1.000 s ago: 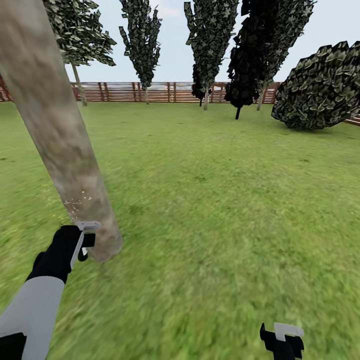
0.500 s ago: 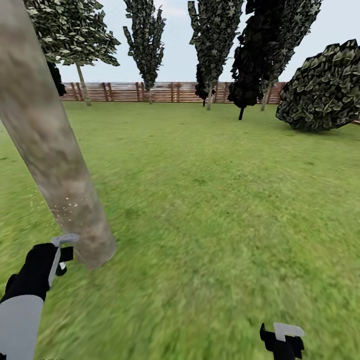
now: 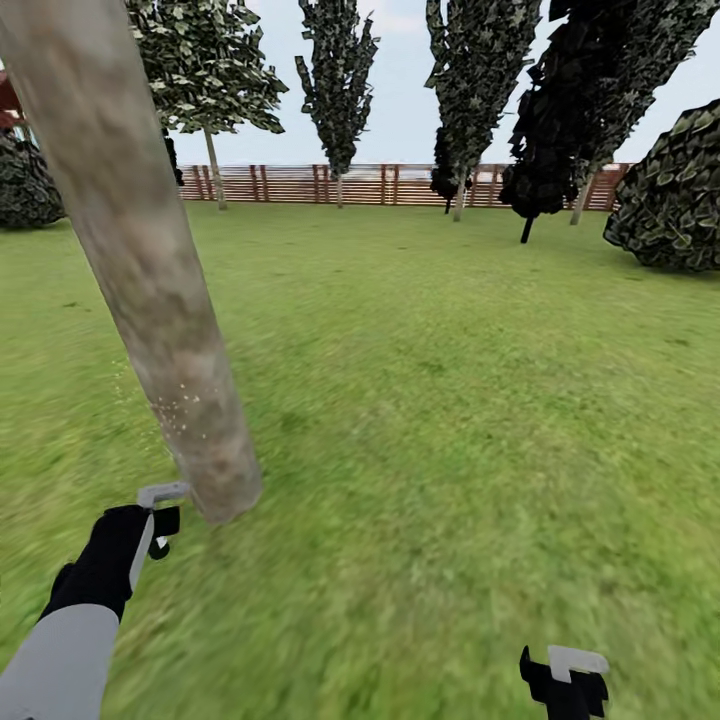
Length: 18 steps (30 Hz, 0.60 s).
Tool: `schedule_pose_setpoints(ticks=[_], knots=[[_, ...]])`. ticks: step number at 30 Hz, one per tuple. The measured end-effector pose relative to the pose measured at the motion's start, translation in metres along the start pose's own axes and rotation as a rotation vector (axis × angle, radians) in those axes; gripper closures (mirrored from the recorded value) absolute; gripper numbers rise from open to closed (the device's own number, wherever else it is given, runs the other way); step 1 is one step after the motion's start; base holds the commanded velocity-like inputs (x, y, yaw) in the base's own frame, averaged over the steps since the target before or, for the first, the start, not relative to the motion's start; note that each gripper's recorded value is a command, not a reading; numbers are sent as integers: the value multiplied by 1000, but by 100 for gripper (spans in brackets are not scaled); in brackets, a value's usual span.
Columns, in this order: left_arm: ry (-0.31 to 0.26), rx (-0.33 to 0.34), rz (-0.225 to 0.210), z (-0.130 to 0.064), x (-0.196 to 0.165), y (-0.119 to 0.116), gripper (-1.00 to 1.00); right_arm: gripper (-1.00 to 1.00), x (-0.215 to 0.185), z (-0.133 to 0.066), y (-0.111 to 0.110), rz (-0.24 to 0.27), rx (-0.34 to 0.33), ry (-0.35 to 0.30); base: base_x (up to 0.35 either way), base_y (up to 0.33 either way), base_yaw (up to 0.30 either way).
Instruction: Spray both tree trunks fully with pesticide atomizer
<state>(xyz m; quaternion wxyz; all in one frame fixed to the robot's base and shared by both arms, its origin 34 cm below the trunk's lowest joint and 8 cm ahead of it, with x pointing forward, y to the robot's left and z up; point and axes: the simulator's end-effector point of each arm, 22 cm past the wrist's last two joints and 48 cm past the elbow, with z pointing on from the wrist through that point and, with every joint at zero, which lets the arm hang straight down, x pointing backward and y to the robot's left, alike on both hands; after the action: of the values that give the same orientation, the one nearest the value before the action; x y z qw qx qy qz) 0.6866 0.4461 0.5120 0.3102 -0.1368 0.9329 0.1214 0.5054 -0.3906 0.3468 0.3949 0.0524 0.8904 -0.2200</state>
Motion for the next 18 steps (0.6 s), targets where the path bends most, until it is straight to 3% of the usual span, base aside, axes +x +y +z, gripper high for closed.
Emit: schedule_pose_setpoints(ticks=[4,12,18], knots=[[-8,-5,5,1,2,1,100,-100,0,0,0,0,0,0,144,-191,5],[-10,-16,1,2,3,6,100,-100,0,0,0,0,-1,1,-90,-262,7],[-8,-21,-4,2,3,9,100,-100,0,0,1,1,-1,0,205,-192,249]])
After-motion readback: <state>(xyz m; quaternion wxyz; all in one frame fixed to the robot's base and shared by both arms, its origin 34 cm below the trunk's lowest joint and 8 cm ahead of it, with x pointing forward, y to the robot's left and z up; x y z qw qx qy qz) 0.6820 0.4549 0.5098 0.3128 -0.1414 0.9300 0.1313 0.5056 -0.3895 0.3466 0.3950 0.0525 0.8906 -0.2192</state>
